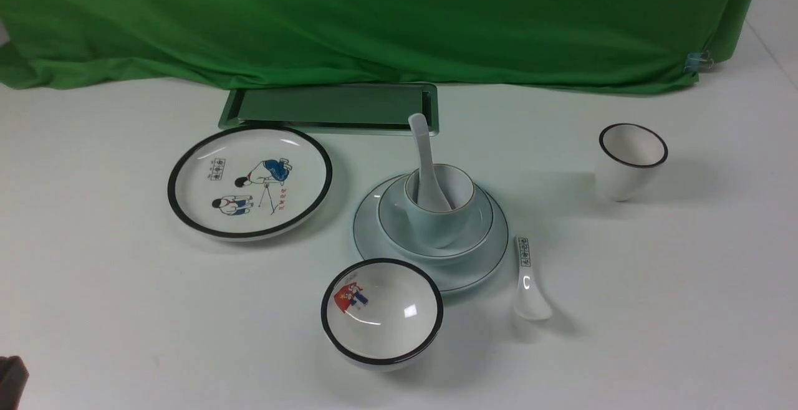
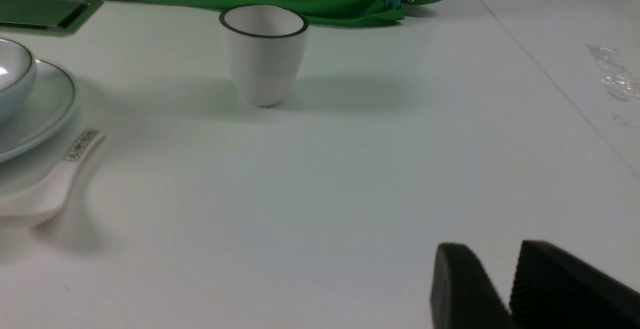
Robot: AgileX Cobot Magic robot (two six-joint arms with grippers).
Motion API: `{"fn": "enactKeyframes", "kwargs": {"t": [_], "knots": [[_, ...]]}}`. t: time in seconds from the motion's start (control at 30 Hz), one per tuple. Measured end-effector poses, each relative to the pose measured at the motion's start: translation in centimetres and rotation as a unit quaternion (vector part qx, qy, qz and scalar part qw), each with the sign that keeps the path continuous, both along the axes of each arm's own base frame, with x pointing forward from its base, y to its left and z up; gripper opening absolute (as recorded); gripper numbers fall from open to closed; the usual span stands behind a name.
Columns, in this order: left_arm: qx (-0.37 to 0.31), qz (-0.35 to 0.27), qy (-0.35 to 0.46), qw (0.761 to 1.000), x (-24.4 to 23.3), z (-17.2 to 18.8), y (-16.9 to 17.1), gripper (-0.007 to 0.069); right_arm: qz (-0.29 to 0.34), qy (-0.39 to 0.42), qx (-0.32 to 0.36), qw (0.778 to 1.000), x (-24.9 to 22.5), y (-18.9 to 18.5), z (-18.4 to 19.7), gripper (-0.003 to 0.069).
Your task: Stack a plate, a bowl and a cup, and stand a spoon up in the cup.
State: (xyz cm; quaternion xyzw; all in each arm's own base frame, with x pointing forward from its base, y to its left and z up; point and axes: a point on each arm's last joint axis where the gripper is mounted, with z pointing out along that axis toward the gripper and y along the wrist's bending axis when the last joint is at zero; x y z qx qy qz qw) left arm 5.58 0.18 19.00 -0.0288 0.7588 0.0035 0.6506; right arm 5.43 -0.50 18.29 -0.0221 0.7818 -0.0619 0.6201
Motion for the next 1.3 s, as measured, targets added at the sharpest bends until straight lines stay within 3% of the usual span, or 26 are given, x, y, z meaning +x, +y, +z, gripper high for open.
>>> {"fn": "enactKeyframes", "kwargs": {"t": [1.3], "knots": [[-0.006, 0.035, 0.000, 0.999, -0.03, 0.00, 0.38, -0.0032, 0.000, 0.000, 0.000, 1.000, 0.00, 0.00, 0.00, 0.0242]]}}
